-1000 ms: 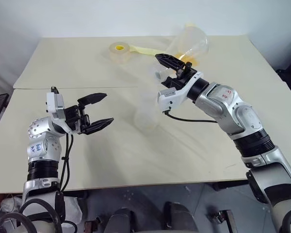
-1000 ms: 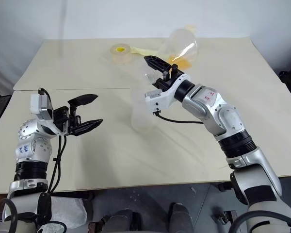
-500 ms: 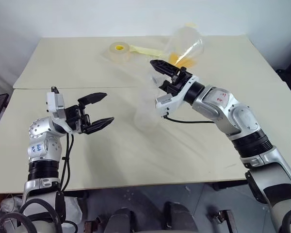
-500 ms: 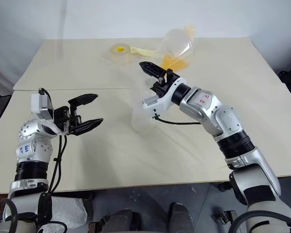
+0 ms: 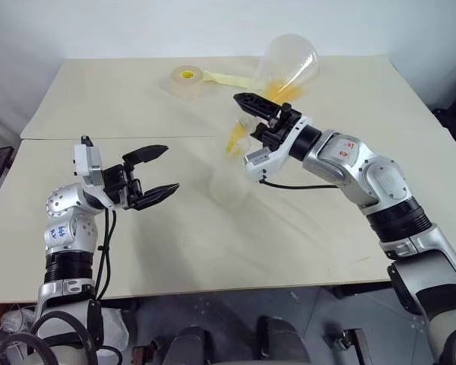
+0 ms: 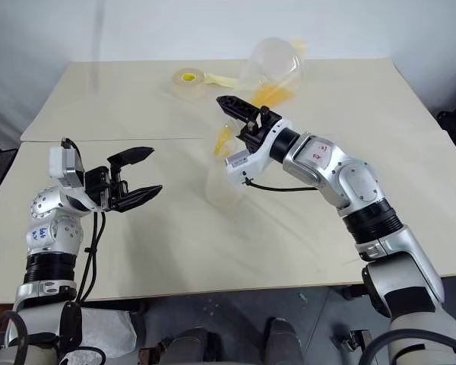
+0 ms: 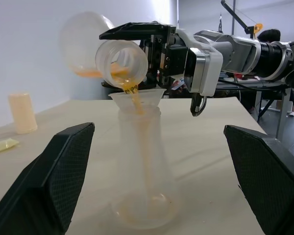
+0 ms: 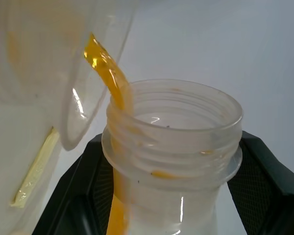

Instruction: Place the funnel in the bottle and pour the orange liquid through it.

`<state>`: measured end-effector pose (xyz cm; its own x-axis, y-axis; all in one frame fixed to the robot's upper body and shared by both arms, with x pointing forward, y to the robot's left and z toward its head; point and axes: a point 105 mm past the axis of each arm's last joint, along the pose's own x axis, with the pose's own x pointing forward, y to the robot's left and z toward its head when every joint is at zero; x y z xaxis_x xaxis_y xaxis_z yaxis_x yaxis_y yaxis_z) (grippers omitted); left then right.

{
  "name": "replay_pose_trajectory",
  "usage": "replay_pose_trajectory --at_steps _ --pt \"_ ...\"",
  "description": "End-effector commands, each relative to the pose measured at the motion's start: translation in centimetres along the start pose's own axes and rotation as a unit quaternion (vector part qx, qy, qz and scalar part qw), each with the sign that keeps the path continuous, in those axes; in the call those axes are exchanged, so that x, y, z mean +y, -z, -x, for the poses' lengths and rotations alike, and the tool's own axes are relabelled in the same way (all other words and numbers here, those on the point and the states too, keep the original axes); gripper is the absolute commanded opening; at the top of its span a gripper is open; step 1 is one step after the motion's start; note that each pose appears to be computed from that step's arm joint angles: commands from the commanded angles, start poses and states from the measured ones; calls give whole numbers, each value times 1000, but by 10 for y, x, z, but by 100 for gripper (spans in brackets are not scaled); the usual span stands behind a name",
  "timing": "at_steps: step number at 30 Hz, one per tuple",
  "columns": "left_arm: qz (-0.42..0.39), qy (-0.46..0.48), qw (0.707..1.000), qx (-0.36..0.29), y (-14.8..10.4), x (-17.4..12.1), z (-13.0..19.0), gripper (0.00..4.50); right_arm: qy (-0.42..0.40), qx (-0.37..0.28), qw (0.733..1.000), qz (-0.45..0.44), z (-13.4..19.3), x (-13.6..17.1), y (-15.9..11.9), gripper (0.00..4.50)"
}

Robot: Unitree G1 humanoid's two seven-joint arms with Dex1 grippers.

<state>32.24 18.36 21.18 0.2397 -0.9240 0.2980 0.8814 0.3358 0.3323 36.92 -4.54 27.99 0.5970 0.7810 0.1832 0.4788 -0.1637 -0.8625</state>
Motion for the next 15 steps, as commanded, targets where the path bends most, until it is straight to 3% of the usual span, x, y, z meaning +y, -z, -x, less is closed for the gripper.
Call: replay_pose_trajectory --at_steps 1,15 --pt "-14 1 1000 -10 -7 -1 1 450 30 1 999 24 1 -20 6 276" --pt "-14 2 1000 -10 -6 1 0 450 37 0 998 52 0 -22 10 276"
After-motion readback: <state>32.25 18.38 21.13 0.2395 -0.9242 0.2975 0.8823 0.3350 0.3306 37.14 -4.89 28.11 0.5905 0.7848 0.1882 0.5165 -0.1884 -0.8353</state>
